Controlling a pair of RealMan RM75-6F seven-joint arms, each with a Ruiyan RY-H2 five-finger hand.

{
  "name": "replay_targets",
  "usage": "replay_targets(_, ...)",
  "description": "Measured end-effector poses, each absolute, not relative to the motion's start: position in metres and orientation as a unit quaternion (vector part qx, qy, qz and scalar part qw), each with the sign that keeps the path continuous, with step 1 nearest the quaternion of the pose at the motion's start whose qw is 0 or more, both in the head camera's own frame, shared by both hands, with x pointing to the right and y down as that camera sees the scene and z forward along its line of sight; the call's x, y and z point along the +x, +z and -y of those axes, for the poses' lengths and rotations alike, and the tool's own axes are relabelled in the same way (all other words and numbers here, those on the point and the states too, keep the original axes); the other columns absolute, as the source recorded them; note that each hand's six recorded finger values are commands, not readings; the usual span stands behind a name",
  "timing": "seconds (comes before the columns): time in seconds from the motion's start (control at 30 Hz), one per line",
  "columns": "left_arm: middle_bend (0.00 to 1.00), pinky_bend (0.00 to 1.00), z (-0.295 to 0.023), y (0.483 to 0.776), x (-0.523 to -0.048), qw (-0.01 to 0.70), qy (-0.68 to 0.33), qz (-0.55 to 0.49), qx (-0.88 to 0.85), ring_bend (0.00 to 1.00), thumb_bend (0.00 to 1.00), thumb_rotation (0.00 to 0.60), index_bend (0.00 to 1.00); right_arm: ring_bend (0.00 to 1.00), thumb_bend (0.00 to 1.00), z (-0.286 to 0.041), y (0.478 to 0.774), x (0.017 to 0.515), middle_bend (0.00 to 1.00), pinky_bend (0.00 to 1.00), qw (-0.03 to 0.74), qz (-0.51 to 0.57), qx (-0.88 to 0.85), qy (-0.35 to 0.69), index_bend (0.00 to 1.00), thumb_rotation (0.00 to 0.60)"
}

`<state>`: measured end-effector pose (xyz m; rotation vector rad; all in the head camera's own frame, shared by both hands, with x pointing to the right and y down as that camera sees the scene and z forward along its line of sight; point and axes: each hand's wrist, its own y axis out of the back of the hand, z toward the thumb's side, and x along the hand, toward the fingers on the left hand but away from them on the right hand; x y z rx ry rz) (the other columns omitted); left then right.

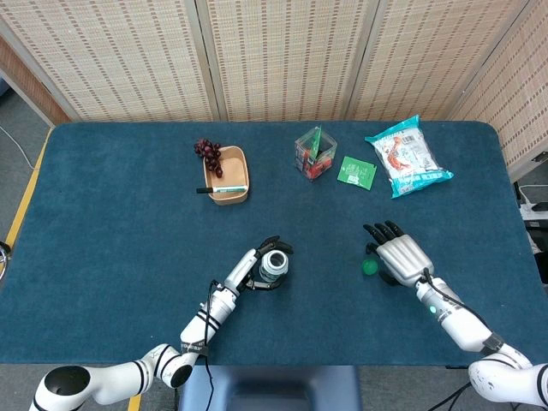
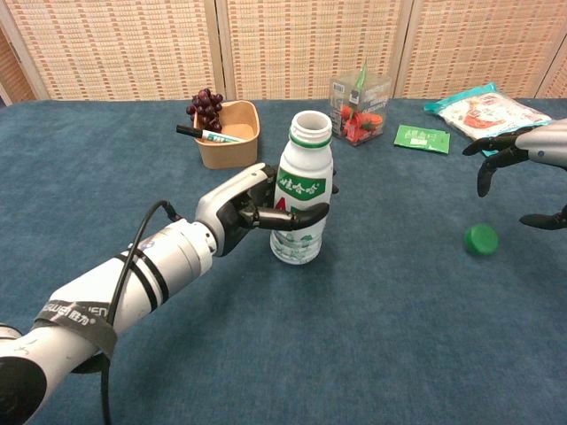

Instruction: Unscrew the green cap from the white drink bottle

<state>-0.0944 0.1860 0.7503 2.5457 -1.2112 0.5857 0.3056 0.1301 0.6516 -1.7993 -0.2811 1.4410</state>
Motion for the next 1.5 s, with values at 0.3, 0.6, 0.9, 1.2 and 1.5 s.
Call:
replay_targets(0.3, 0.0, 0.0, -0.18, 0.752, -0.098, 0.17, 0.205, 0.425, 0.865, 0.0, 0.48, 0.6, 0.0, 0.0, 0.29, -0.131, 0.644, 0.304, 0.0, 0.0, 0.383, 0.099, -0.707, 0.586, 0.0, 0.6)
replay_targets(0.6, 0.0, 0.0, -0.18, 0.748, -0.099, 0.172, 0.193, 0.423, 0.869, 0.0, 0.41, 0.6, 0.0, 0.0, 0.29, -0.122, 0.631, 0.309, 0.0, 0.0, 0.379, 0.121, -0.707, 0.584, 0.0, 0.6)
replay_targets(0.9, 0.0, 0.0, -0.187, 0.759, -0.106, 0.169, 0.221, 0.41, 0.869, 0.0, 0.43, 0.6, 0.0, 0.0, 0.29, -0.123, 0.615, 0.305, 0.0, 0.0, 0.384, 0.126, -0.712, 0.574, 0.0, 0.6)
replay_targets(1.2, 0.0, 0.0, -0.187, 0.755, -0.114, 0.134, 0.235, 0.387, 0.881, 0.0, 0.37, 0.6, 0.0, 0.0, 0.29, -0.127, 0.609, 0.306, 0.0, 0.0, 0.377, 0.122, -0.718, 0.572, 0.0, 0.6)
replay_targets(1.5, 0.0, 0.0, -0.175, 0.751, -0.139, 0.053, 0.267, 0.379, 0.885, 0.0, 0.35, 0.6, 0.0, 0.0, 0.29, -0.128, 0.607, 0.307, 0.0, 0.0, 0.371, 0.125, -0.724, 0.568, 0.0, 0.6)
